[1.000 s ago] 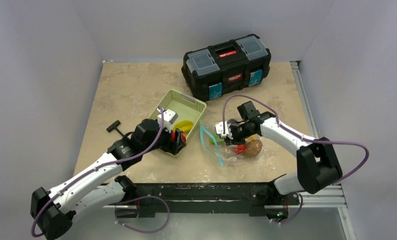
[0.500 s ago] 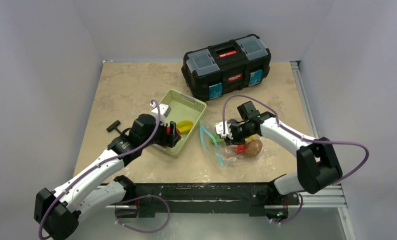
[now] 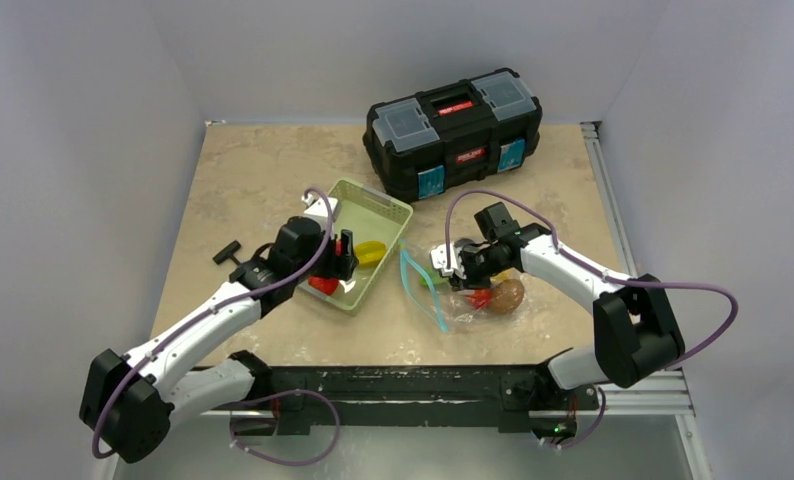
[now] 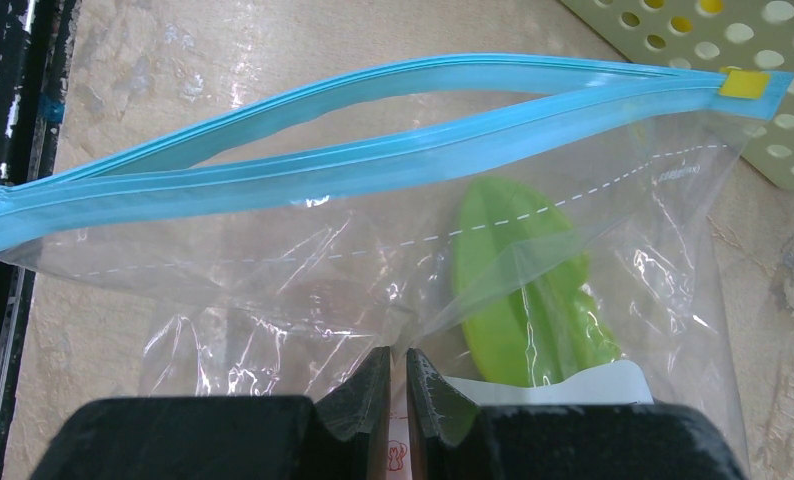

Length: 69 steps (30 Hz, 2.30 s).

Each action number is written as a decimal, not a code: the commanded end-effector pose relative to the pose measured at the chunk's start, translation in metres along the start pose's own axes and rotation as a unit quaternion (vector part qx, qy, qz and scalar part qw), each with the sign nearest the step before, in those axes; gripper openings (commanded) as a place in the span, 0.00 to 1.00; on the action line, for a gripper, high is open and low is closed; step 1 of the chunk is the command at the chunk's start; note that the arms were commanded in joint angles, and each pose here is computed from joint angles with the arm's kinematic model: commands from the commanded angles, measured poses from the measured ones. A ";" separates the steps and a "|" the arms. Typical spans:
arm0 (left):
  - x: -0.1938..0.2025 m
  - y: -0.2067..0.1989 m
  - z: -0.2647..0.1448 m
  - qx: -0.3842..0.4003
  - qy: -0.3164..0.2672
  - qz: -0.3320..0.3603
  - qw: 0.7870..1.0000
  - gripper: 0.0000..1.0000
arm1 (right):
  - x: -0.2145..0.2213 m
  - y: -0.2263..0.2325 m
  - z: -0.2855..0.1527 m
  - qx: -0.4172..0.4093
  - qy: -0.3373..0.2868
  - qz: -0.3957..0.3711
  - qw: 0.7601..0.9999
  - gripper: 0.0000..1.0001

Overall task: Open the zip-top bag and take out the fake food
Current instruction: Pick up the fake fruit from the zipper food storage bag, then place the fake fruit in the bin.

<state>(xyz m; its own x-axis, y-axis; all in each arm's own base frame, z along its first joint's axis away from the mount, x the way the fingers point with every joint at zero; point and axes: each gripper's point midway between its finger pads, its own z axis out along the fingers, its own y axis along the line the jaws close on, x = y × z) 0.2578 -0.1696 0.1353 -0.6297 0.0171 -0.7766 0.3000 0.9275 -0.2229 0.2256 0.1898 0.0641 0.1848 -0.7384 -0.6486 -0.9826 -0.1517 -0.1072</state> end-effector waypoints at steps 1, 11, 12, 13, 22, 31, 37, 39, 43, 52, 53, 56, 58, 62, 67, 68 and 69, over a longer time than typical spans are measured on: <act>-0.033 0.003 0.009 -0.023 -0.037 -0.015 0.999 0.09 | -0.005 0.001 -0.006 0.004 -0.006 -0.010 1.000 0.10; -0.020 0.003 0.023 -0.023 -0.008 -0.023 0.999 0.66 | -0.005 0.000 -0.006 0.005 -0.006 -0.010 1.000 0.12; -0.020 0.002 0.022 -0.019 -0.010 -0.024 0.999 0.70 | -0.005 0.000 -0.006 0.005 -0.007 -0.010 1.000 0.13; -0.019 0.000 0.022 -0.015 -0.011 -0.025 1.000 0.74 | -0.005 -0.001 -0.006 0.005 -0.007 -0.010 1.000 0.13; -0.014 -0.003 0.010 0.006 -0.019 -0.029 0.999 0.90 | -0.008 0.000 -0.007 0.006 -0.010 -0.012 1.000 0.17; -0.005 -0.037 -0.015 0.125 -0.051 -0.040 0.990 0.90 | -0.018 0.002 -0.011 0.001 -0.032 -0.014 0.999 0.22; -0.002 -0.064 -0.030 0.207 -0.072 -0.047 0.975 0.90 | -0.024 0.003 -0.014 -0.002 -0.045 -0.013 0.999 0.23; -0.004 -0.074 -0.032 0.225 -0.084 -0.039 0.970 0.90 | -0.026 0.002 -0.016 -0.001 -0.049 -0.014 0.999 0.23; 0.007 -0.093 -0.027 0.239 -0.074 -0.013 0.968 0.90 | -0.029 0.003 -0.019 -0.003 -0.057 -0.011 0.998 0.23; 0.023 -0.111 -0.005 0.244 -0.063 0.031 0.967 0.88 | -0.035 0.000 -0.033 0.011 -0.082 -0.009 0.997 0.24; 0.024 -0.112 -0.003 0.245 -0.063 0.035 0.967 0.88 | -0.034 -0.001 -0.034 0.012 -0.082 -0.008 0.997 0.24; 0.028 -0.115 0.001 0.245 -0.062 0.045 0.967 0.88 | -0.034 -0.002 -0.036 0.016 -0.084 -0.008 0.996 0.24; 0.031 -0.115 0.005 0.243 -0.063 0.051 0.967 0.88 | -0.035 -0.003 -0.038 0.020 -0.087 -0.009 0.996 0.24; 0.035 -0.116 0.010 0.245 -0.065 0.061 0.965 0.88 | -0.039 -0.006 -0.044 0.031 -0.097 -0.012 0.995 0.24; 0.041 -0.117 0.014 0.246 -0.063 0.072 0.964 0.86 | -0.038 -0.018 -0.049 0.059 -0.083 -0.020 0.995 0.31; 0.042 -0.116 0.015 0.246 -0.064 0.074 0.964 0.86 | -0.039 -0.020 -0.050 0.063 -0.081 -0.022 0.994 0.34; 0.042 -0.115 0.015 0.245 -0.066 0.074 0.964 0.86 | -0.039 -0.023 -0.052 0.067 -0.080 -0.026 0.994 0.36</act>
<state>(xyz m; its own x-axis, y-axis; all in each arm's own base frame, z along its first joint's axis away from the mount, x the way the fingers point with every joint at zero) 0.2017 -0.2768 0.1099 -0.5341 0.0762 -0.8420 0.6688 0.6473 -0.3657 0.2223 0.1830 0.1056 0.1677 -0.6398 -0.7500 -0.9858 -0.1018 -0.1336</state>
